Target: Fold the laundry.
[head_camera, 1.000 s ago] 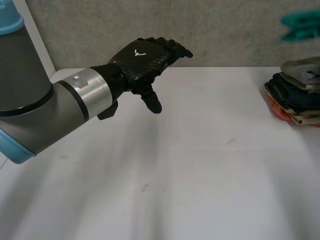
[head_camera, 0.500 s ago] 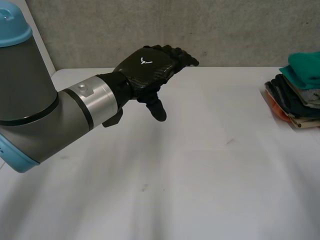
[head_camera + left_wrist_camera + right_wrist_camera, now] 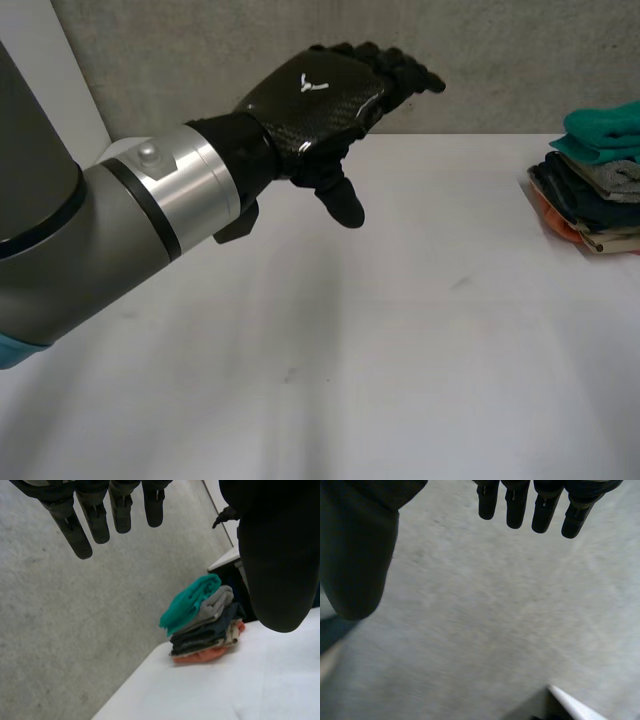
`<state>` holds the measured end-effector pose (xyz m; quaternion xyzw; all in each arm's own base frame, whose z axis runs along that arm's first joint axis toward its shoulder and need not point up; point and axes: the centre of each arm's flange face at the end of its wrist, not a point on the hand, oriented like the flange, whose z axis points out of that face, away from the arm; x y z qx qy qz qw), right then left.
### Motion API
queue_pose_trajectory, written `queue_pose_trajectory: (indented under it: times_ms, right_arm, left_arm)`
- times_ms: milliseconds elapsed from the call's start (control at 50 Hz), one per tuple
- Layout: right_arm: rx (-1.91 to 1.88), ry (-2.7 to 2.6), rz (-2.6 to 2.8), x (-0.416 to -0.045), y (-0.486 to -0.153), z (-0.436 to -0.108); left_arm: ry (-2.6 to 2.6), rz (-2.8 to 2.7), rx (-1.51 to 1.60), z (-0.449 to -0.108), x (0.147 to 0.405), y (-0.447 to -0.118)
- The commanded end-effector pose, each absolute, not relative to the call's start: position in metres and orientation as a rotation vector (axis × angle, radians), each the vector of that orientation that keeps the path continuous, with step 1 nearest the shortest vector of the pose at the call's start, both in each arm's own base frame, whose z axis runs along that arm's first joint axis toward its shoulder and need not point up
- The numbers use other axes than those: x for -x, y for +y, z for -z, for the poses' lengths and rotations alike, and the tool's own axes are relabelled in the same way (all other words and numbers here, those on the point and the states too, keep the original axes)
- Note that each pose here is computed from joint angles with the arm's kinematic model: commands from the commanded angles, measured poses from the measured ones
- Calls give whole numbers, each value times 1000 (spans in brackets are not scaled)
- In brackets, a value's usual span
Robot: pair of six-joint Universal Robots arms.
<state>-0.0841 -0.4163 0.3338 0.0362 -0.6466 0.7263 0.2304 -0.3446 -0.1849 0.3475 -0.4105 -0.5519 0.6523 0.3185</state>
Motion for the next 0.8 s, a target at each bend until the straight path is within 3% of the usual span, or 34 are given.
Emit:
queue_pose_trajectory:
  times_ms: [20,40,120,260,340,540,800]
  right_arm:
    - [-168,-1649,-2114,29,-413,-359]
    - [-209,-1654,-2198,-2,-409,-361]
    - [-298,-1696,-2359,-61,-392,-356]
    - [-439,-1855,-2482,-130,-349,-334]
    - [-487,-1964,-2472,-155,-333,-313]
    - [-514,-2099,-2398,-188,-309,-282]
    - [-500,-2108,-2405,-191,-301,-273]
  left_arm:
    - [-1372,-1771,981,-373,340,-183]
    - [-1361,-1777,965,-377,338,-183]
    - [-1357,-1825,868,-392,328,-186]
    - [-1600,-2062,565,-391,277,-230]
    - [-1764,-2114,447,-371,254,-247]
    - [-1989,-2035,505,-317,244,-243]
    - [-1961,-2052,499,-317,242,-238]
